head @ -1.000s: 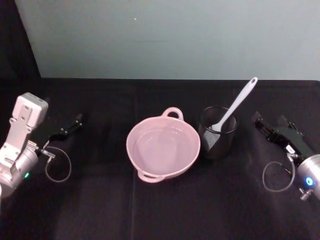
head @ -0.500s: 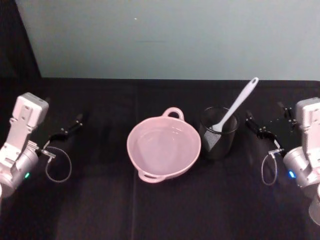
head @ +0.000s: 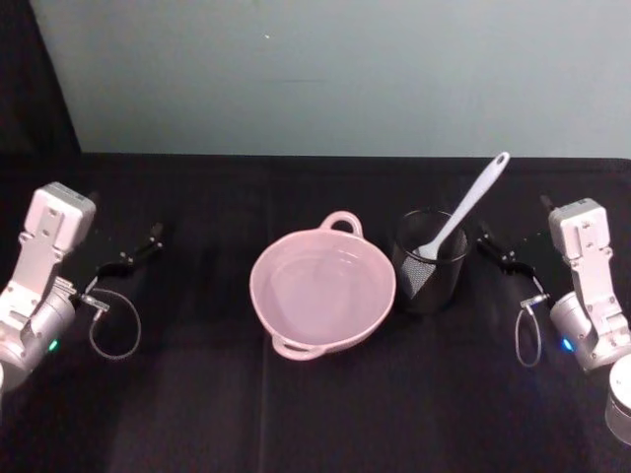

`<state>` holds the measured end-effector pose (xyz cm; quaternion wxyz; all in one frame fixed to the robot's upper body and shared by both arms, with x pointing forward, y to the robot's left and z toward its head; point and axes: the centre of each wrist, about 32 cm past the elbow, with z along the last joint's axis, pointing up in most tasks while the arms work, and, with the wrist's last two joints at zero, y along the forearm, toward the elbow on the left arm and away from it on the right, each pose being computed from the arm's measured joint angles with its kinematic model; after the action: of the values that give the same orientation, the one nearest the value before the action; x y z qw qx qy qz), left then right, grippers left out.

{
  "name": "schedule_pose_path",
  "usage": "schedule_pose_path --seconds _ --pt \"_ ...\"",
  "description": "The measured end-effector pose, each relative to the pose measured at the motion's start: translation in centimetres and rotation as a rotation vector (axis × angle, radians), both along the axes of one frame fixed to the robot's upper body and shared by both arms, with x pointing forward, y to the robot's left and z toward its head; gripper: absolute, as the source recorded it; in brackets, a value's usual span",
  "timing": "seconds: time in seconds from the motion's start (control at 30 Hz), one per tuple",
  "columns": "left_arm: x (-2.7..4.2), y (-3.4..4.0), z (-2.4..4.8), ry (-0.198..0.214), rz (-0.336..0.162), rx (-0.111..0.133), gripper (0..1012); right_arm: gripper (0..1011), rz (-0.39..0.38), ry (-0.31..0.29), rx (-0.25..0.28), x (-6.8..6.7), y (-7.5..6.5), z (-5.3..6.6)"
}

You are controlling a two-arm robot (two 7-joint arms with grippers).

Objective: Use the one hand to pick up the spoon and stir the clear water in the bowl.

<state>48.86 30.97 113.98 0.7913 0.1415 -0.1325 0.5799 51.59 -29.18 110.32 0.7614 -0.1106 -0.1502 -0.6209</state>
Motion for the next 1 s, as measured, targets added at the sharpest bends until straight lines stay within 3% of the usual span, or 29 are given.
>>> schedule_pose_path --seconds 1.0 --pt "0.00 0.00 0.00 0.000 0.000 0.000 1011 1002 0.004 0.000 0.008 0.05 -0.12 -0.04"
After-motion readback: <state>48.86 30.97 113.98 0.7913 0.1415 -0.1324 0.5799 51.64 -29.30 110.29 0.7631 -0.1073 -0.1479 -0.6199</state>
